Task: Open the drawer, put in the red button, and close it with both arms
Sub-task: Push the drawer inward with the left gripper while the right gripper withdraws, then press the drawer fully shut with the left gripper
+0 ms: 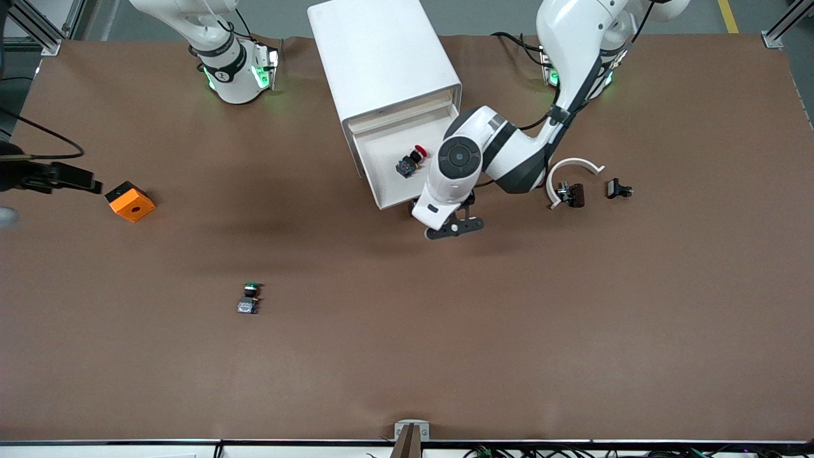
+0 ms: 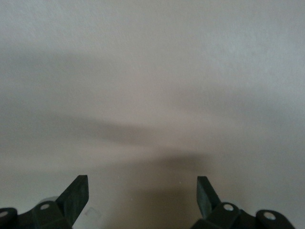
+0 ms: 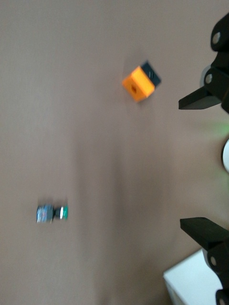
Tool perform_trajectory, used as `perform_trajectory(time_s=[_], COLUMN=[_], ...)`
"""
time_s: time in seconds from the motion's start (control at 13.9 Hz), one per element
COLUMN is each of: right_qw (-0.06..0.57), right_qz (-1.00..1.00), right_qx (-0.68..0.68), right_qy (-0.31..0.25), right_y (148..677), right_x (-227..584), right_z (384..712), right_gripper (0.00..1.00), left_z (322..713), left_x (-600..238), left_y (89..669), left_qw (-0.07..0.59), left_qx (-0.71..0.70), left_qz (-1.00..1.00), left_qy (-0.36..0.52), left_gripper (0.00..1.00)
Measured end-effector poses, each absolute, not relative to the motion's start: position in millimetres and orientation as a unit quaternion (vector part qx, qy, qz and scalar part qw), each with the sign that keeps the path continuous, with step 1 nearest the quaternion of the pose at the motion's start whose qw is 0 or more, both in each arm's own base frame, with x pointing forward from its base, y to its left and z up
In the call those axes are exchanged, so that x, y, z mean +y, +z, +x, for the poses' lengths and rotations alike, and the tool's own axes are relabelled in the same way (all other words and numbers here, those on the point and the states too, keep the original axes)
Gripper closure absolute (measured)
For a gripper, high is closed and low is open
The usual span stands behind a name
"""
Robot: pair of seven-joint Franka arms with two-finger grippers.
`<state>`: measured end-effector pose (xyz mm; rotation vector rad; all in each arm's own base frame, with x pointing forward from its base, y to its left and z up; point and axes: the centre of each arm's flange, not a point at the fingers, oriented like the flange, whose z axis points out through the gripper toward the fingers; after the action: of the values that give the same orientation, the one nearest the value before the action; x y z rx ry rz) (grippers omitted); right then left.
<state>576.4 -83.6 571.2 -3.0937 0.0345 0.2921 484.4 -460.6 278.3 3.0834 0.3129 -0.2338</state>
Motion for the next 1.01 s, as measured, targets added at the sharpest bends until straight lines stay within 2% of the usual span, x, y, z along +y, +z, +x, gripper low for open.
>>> perform_trajectory(time_s=[0.58, 1.01], right_qw=[0.008, 0.005], right_qz=[-0.994, -0.992], right_qx=[-0.017, -0.021], right_qy=[0.112, 0.121], right_y=[565.5, 564.3], right_x=[-71.8, -49.7], right_z=[575.1, 575.1], right_gripper=[0.00, 0.00], left_z=[426.2, 399.5], left_x=[-497.3, -507.7], left_y=[277.5, 271.0], left_qw=[0.002, 0.021], left_qx=[0.117, 0.172], left_qz=[0.989, 0.973], left_qy=[-0.085, -0.152], left_gripper=[0.00, 0.00])
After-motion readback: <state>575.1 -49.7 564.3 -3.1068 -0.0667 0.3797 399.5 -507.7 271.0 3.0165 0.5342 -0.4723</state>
